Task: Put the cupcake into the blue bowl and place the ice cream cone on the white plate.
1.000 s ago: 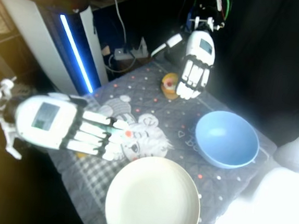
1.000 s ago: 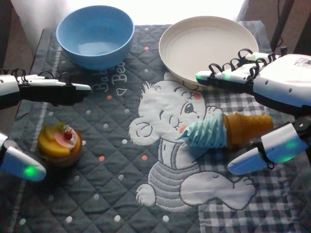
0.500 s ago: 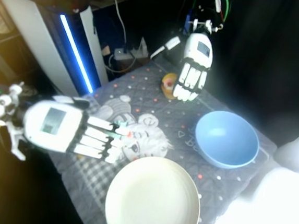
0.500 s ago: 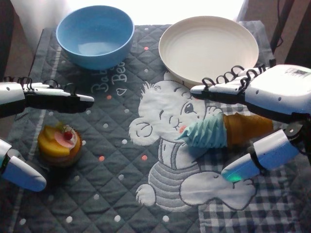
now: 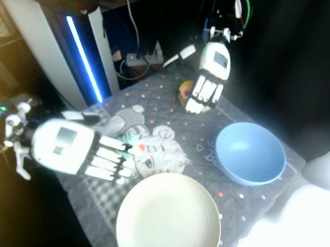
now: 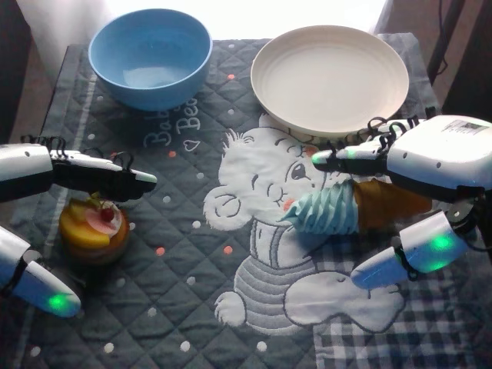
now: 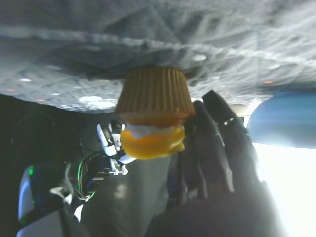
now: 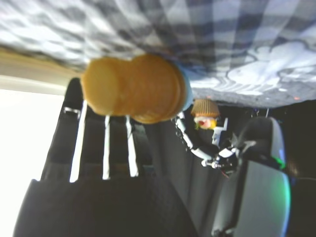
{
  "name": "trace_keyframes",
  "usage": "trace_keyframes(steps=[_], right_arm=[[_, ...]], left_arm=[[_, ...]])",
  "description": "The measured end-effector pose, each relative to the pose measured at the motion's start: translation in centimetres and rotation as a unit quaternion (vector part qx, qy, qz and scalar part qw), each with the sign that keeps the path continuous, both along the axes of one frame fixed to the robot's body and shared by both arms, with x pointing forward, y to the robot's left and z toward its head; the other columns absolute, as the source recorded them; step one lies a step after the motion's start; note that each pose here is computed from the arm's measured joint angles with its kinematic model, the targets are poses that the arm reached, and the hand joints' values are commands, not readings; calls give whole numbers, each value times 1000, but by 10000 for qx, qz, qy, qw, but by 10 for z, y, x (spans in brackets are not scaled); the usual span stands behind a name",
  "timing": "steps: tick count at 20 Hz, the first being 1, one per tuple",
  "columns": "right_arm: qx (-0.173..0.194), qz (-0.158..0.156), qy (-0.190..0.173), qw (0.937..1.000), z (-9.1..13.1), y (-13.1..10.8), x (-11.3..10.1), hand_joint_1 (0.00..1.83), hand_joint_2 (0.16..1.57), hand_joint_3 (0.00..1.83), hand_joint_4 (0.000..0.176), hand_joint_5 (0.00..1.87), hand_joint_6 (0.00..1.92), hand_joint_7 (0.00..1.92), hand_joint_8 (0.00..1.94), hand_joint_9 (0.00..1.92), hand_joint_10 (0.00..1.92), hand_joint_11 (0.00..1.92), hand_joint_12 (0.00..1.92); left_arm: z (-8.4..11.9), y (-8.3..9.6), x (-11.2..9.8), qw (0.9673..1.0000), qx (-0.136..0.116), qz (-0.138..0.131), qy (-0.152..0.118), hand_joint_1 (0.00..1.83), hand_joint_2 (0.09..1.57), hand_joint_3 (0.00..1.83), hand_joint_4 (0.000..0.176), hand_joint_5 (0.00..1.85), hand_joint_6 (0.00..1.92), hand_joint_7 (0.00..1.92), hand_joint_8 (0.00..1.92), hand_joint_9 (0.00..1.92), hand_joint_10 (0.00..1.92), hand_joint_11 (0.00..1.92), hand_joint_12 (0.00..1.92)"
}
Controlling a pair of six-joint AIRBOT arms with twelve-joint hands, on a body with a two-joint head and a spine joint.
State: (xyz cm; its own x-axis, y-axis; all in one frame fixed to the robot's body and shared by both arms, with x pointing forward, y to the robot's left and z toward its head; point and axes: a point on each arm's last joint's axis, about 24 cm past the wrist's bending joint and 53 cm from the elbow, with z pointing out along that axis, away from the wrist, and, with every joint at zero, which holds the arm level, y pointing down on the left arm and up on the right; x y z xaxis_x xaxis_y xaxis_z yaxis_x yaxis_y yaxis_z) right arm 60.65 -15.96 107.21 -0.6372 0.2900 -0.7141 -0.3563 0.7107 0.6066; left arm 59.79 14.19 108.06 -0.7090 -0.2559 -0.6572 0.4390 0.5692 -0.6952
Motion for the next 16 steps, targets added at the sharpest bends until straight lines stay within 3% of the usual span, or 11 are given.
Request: trace_keyframes(steps=[1, 2, 3, 4, 6, 7, 9, 12, 13, 14, 16], right_arm=[[3, -3, -1, 10000, 0, 0, 0, 1131, 1039, 1, 0, 683, 6, 861, 24, 958, 58, 684, 788], [60, -45, -14, 10000, 2, -1, 3, 1273, 1078, 5, 0, 918, 844, 1185, 752, 1428, 124, 1035, 1094], [114, -67, -51, 9999, 5, -2, 5, 1273, 1078, 5, 0, 918, 844, 1185, 752, 1428, 124, 1035, 1094], [117, -74, -91, 9999, 7, -3, 7, 1284, 1069, 0, 0, 980, 761, 1217, 764, 1540, 164, 1141, 1172], [187, -84, -83, 9998, 7, -1, 7, 1175, 1093, 0, 0, 1029, 872, 1427, 184, 1577, 424, 1229, 1375], [208, -69, -102, 9997, 8, 0, 7, 1267, 1066, 0, 0, 1023, 714, 1281, 631, 1526, 499, 1237, 1357], [224, -71, -120, 9997, 8, 0, 8, 1164, 1118, 3, 0, 971, 969, 1352, 299, 1445, 605, 1188, 1330], [267, -86, -123, 9995, 9, 0, 10, 1155, 1133, 0, 0, 945, 1017, 1418, 110, 1376, 697, 1158, 1347], [297, -98, -120, 9994, 9, 1, 10, 1261, 1078, 0, 0, 999, 761, 1265, 647, 1406, 626, 1210, 1291], [309, -102, -126, 9994, 9, 1, 10, 1277, 1080, 4, 0, 966, 788, 1186, 834, 1354, 606, 1119, 1307], [330, -106, -139, 9993, 10, 1, 11, 1282, 1081, 2, 0, 965, 796, 1167, 883, 1312, 673, 1076, 1376]], left_arm=[[-1, -1, 0, 10000, 7, -3, 13, 1205, 881, 6, 0, 791, 23, 826, 31, 838, 47, 491, 871], [-3, -1, 1, 10000, 9, -8, 11, 1370, 1021, 2, 0, 1095, 719, 1229, 390, 1104, 737, 834, 905], [-4, -1, 4, 10000, -17, 26, 21, 1370, 1021, 2, 0, 1095, 719, 1229, 390, 1104, 737, 834, 905], [-3, -1, 5, 10000, -44, 45, 19, 1392, 1032, 1, 0, 1092, 770, 1193, 454, 1103, 901, 865, 952], [-5, -2, 8, 10000, -43, 57, 18, 1392, 1048, 0, 0, 1066, 833, 1144, 547, 1062, 995, 849, 983], [-7, -5, 7, 10000, -71, 40, 43, 1393, 1049, 0, 0, 1060, 842, 1127, 570, 1077, 982, 865, 993], [-7, -4, 10, 9999, -104, 68, 41, 1392, 1049, 0, 0, 1065, 832, 1116, 589, 1081, 976, 869, 991], [-7, -3, 11, 9998, -158, 146, 60, 1391, 1050, 0, 0, 1066, 826, 1111, 596, 1079, 987, 881, 961], [-7, -2, 12, 9996, -193, 181, 70, 1393, 1043, 0, 0, 1067, 830, 1136, 572, 1097, 935, 896, 910], [-7, -2, 12, 9995, -216, 197, 76, 1396, 1034, 0, 0, 1098, 767, 1164, 515, 1110, 936, 905, 980], [-7, -2, 13, 9994, -257, 229, 77, 1395, 1041, 1, 0, 1103, 739, 1147, 571, 1070, 1001, 833, 1126]])
